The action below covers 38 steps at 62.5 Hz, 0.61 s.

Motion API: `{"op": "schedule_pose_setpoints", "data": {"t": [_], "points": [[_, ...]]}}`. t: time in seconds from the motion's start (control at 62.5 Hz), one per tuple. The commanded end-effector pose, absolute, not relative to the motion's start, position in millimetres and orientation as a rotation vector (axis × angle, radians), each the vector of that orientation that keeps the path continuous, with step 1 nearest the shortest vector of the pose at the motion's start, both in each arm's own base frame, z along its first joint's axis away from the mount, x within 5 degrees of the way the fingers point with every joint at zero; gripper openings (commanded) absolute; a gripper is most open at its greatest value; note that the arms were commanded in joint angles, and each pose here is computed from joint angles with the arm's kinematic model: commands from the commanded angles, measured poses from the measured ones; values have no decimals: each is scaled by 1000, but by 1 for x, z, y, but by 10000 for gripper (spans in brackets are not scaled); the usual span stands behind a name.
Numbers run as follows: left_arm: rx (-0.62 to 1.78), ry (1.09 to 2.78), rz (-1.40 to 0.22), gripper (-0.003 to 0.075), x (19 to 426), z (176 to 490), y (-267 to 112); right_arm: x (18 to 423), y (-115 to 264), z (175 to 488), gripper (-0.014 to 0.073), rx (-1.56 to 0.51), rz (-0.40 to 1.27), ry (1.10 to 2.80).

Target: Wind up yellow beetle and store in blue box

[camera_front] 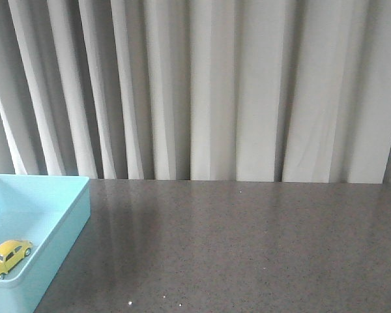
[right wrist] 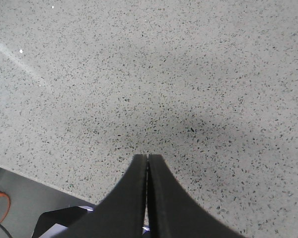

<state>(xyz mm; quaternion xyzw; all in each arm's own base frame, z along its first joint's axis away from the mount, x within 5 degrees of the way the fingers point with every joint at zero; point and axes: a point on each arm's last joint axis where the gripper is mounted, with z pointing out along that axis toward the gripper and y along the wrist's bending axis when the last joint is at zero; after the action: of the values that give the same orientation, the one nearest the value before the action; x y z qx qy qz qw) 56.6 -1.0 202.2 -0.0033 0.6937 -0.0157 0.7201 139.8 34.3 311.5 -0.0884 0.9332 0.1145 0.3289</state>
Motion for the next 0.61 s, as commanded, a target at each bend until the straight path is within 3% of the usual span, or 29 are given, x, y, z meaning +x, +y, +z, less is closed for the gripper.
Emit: {"op": "schedule_pose_setpoints", "data": {"t": [0.0, 0.352, 0.592], "points": [[-11, 1433, -49, -5, 54, 213, -1, 142, 35, 324, -7, -223, 302, 2364], [-11, 1433, -49, -5, 54, 213, -1, 141, 35, 325, -7, -224, 303, 2355], [-11, 1433, -49, -5, 54, 213, -1, 108, 14, 343, -7, -179, 90, 2087]]}}
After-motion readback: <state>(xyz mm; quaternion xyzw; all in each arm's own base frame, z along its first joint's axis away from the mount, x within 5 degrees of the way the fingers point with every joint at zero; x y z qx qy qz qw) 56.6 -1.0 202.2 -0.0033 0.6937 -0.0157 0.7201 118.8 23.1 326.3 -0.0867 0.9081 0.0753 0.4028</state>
